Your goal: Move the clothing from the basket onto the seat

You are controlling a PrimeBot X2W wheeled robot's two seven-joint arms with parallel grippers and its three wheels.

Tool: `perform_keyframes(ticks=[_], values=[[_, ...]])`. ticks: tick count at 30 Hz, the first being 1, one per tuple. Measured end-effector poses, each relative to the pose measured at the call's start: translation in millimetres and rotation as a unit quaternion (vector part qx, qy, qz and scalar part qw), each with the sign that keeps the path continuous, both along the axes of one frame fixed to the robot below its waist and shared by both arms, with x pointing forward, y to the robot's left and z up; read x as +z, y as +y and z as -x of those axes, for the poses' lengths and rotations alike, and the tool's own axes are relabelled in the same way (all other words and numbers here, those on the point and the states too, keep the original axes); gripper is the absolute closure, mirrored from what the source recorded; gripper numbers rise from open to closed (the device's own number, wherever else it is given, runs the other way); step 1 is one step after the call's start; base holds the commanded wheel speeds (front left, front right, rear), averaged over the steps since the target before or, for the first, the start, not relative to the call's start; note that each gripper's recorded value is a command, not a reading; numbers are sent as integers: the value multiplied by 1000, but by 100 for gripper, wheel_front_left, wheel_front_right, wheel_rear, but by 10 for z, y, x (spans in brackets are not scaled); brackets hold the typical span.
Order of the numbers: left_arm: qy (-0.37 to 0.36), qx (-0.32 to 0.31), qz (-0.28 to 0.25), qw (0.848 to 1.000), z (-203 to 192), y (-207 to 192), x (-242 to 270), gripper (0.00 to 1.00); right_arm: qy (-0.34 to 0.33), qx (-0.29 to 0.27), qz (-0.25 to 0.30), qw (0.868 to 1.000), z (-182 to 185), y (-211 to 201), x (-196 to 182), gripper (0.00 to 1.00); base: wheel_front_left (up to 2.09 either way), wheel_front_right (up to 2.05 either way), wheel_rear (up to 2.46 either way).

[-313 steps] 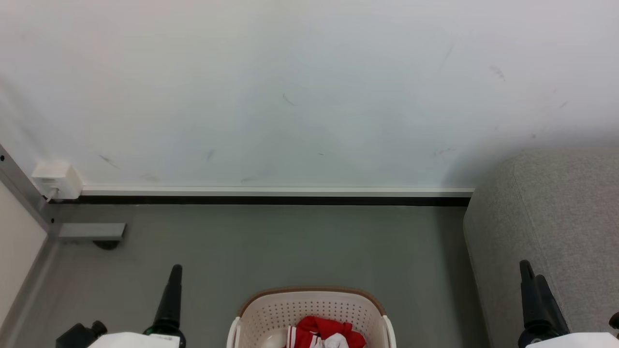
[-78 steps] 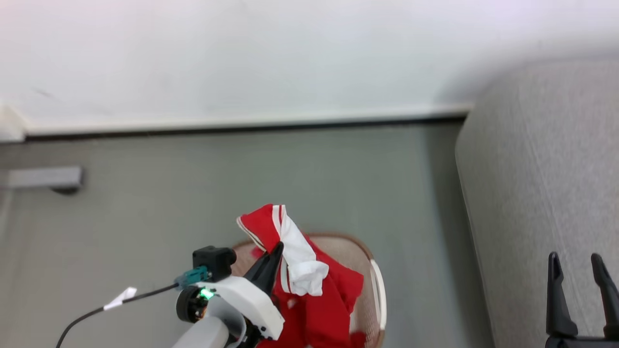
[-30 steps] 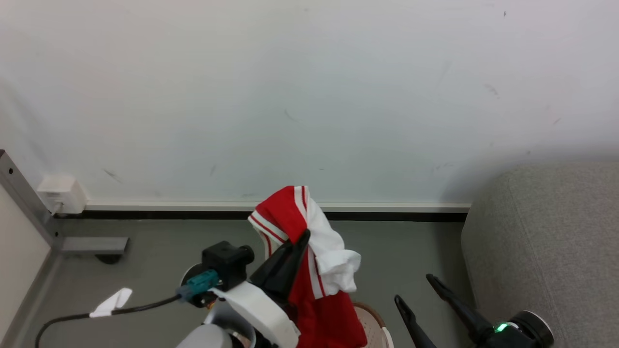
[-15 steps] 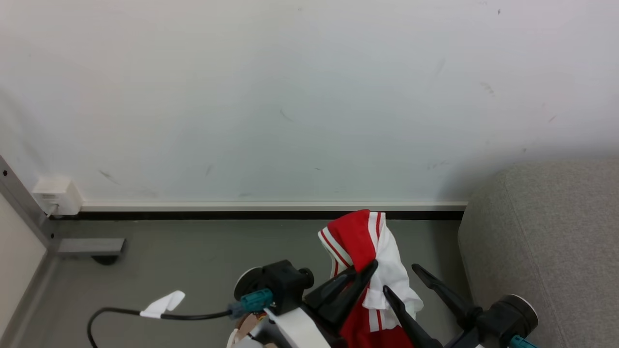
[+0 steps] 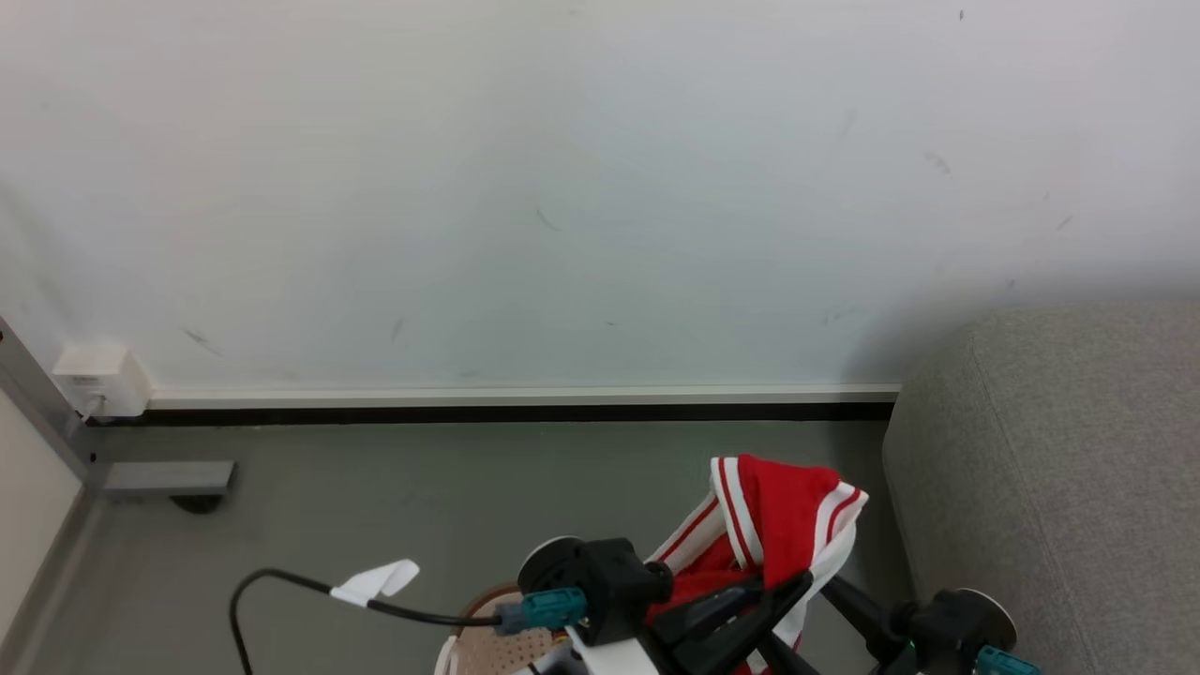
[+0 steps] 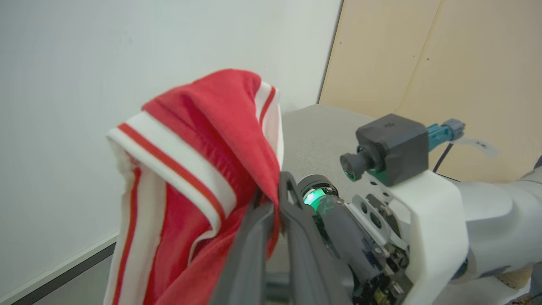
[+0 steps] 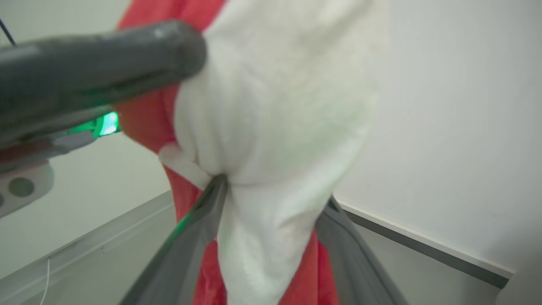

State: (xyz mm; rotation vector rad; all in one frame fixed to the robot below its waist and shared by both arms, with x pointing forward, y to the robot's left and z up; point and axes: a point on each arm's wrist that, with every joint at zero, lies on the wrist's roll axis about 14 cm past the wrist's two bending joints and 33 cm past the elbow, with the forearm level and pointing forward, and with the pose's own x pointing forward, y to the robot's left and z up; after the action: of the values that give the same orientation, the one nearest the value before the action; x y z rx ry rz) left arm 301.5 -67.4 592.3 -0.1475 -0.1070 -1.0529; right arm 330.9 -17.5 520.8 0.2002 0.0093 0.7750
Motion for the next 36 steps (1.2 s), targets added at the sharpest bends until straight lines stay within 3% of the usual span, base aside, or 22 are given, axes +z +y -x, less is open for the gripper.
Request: perform_keyframes(ticks=[9,10,11,12,17,19,22,23,24,36], values=[[12,-36,5,999,74,-55,13,100,-5,15,19,1000,-5,-18,-2,0,0,0,0],[13,-37,6,999,72,-51,18,100,-7,15,18,1000,-9,-16,13,14,0,0,0],[12,-39,8,999,79,-55,21,100,-8,17,15,1000,-9,-7,32,71,0,0,0],[11,-40,9,999,79,-57,26,100,-7,19,12,1000,-2,7,44,100,0,0,0],[8,-34,11,999,26,-17,18,100,-13,24,-5,1000,15,40,145,100,0,0,0],[9,-31,11,999,3,-5,2,70,-20,18,-14,1000,-13,7,216,100,0,0,0],[9,-27,10,1000,-26,11,-24,47,-24,2,-21,999,-50,-90,258,100,0,0,0],[8,-24,8,1000,-41,18,-37,15,-26,-3,-21,999,-60,-121,264,100,0,0,0],[9,-21,7,1000,-57,26,-54,0,-26,-9,-23,999,-68,-154,265,100,0,0,0],[15,-7,-9,1000,-196,-20,-280,0,-47,-114,-26,992,-170,-808,346,100,0,0,0]])
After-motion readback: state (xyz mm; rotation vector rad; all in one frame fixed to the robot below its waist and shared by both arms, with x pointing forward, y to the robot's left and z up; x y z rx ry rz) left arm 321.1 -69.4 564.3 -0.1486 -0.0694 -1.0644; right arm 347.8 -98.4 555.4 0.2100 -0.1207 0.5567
